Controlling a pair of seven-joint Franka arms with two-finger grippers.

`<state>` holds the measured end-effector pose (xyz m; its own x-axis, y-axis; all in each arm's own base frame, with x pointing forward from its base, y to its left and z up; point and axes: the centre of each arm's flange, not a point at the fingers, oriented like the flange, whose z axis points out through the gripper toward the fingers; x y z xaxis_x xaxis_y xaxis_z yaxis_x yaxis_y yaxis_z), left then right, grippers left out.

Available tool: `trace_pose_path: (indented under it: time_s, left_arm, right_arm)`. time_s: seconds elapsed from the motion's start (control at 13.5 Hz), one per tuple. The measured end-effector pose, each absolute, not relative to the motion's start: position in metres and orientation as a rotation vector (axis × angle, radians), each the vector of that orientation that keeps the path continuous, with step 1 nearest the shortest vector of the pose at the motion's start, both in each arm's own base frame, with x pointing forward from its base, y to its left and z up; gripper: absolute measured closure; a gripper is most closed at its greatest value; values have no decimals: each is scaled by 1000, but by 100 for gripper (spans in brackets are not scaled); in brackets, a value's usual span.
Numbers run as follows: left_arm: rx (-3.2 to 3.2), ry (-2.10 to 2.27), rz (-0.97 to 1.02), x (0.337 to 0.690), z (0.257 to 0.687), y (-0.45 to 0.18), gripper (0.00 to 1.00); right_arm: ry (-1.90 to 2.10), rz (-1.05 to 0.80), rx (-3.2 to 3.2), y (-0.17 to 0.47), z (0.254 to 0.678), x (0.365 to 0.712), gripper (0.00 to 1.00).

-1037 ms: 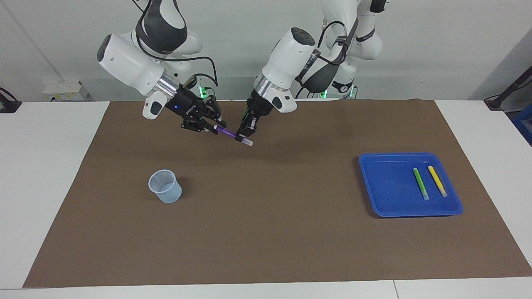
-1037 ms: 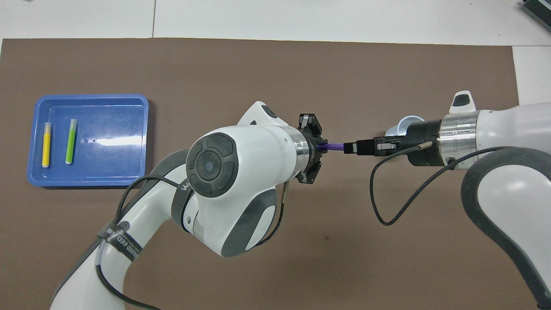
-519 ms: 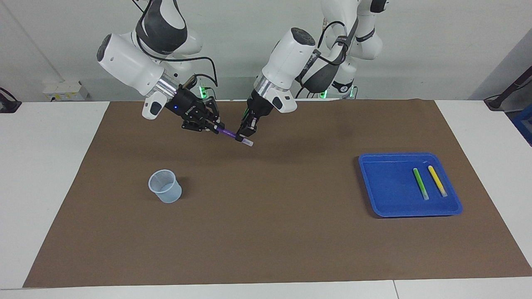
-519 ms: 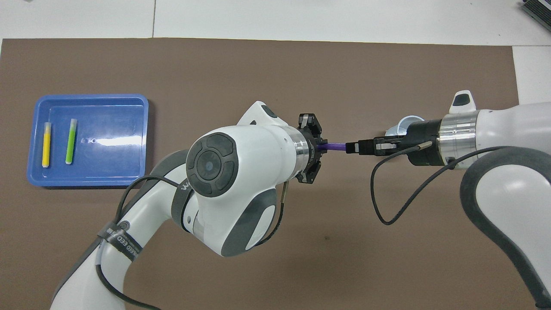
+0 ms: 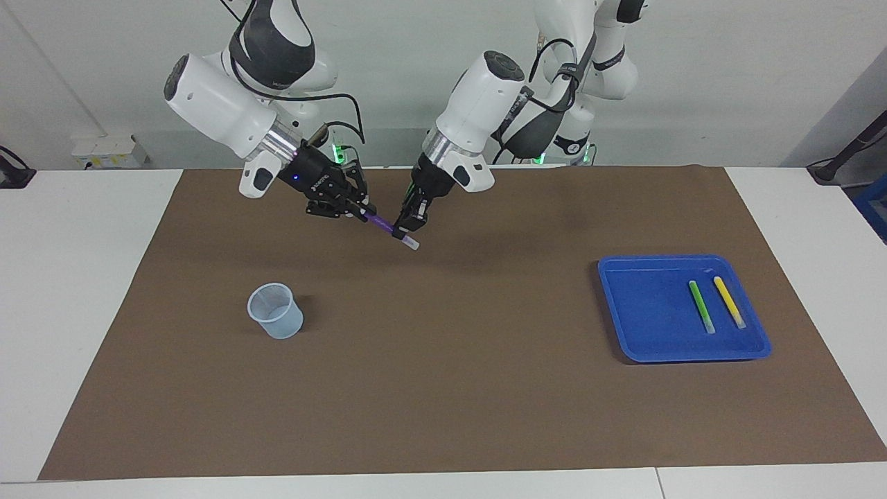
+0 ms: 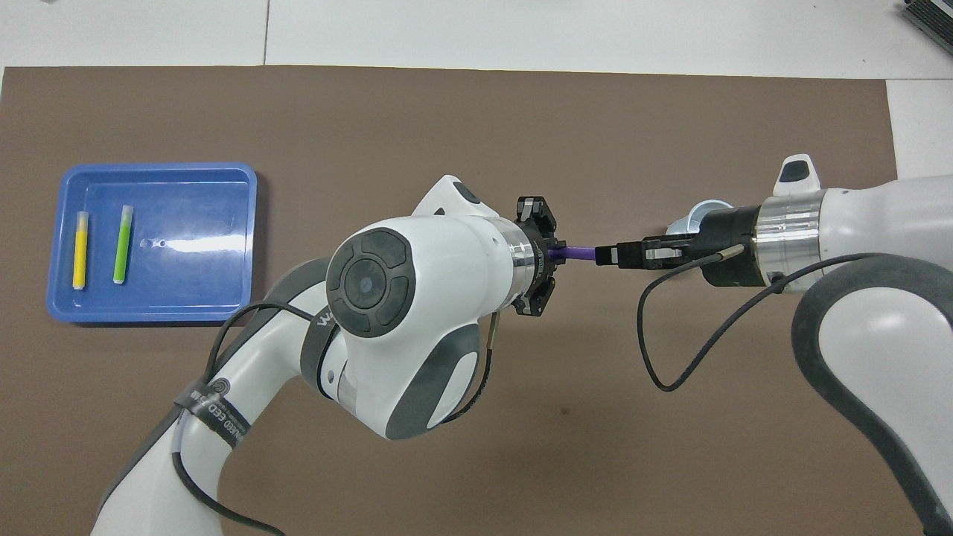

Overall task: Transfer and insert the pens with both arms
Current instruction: 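Close the right gripper on the purple pen tip, then open the left gripper and withdraw while the right gripper carries the pen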

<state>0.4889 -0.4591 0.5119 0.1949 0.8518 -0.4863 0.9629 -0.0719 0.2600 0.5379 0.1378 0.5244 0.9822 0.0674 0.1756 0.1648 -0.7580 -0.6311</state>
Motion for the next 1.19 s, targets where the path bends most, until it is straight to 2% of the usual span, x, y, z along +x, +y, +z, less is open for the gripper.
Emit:
trace_pose_path:
  time_s: [0.15,0.22,0.37,0.44,0.52,0.67,1.19]
  left_arm:
    - [1953,1687,-278,489,512,-459,83]
    - [1952,1685,-278,489,513,-459,77]
    - [1952,1684,-278,488,513,-460,55]
    - [1952,1684,-278,489,513,-460,49]
    - [1953,1687,-278,489,513,-459,49]
    - [1957,1700,-278,492,514,-454,43]
    - [2110,1643,-218,529,528,-380,44]
  right_arm:
    - [-162,-186,-2430,138,525,538,81]
    - [-163,-185,-2433,138,524,538,82]
    - [-165,-180,-2440,137,521,539,82]
    - [-165,-179,-2442,137,521,540,82]
    - [-164,-179,-2443,136,520,540,82]
    - [-180,-186,-2466,134,522,541,82]
    - [-363,-149,-2766,85,533,559,82]
